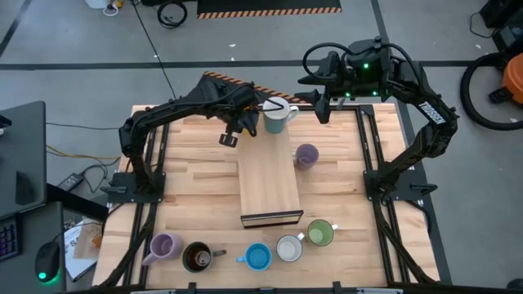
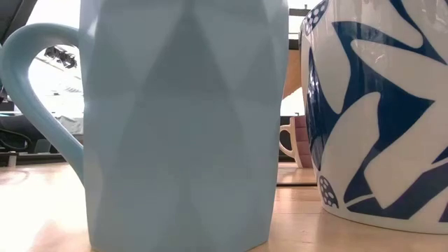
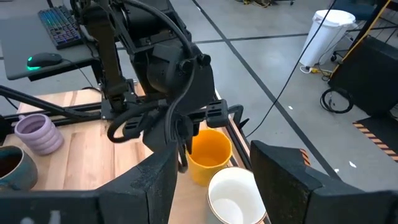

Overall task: Place coffee mugs
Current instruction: Put the yellow mug on the shelf, then put the dark green patterned mug on the shelf

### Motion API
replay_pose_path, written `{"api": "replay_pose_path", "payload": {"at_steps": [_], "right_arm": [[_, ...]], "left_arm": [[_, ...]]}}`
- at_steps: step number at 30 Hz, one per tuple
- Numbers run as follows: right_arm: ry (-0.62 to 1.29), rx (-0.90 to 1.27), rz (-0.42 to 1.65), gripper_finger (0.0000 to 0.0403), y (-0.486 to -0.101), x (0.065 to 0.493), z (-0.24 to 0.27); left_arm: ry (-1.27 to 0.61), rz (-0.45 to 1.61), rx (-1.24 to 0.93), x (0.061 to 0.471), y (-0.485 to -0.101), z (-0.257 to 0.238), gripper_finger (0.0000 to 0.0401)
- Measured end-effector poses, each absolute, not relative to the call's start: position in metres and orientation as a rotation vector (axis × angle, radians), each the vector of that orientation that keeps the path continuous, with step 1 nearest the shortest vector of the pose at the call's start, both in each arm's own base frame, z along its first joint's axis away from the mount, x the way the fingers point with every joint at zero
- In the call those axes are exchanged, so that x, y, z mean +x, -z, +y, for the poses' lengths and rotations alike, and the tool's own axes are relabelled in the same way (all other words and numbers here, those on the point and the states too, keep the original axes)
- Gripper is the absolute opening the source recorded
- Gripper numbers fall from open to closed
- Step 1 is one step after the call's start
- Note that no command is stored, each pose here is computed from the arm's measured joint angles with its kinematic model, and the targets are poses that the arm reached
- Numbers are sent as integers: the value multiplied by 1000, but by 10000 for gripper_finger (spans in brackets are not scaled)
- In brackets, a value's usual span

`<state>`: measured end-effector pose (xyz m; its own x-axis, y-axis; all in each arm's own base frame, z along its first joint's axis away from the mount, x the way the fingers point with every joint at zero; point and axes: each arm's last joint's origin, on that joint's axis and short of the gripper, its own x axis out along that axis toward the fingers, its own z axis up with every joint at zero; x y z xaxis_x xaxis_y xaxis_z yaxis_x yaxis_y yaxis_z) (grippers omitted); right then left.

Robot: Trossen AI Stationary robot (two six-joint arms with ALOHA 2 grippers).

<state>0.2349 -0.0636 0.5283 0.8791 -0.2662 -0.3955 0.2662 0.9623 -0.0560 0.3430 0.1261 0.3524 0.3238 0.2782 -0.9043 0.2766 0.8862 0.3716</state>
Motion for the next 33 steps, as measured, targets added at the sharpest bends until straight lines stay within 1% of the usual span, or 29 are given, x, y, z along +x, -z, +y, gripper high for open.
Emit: {"api": "replay_pose_path", "payload": {"at_steps": [4,16,27,33], "right_arm": [[273,1,408,206,-529,235,-63],[273,4,408,206,-529,235,-63],[273,3,409,206,-529,235,-63],[272,2,410,206,-529,235,-63]], "left_arm": [[-16,1231,517,347,-352,126,42],[-89,1218,430,348,-353,126,43],[-131,1182,399,351,-354,126,103],[-155,1158,394,349,-365,125,118]]}}
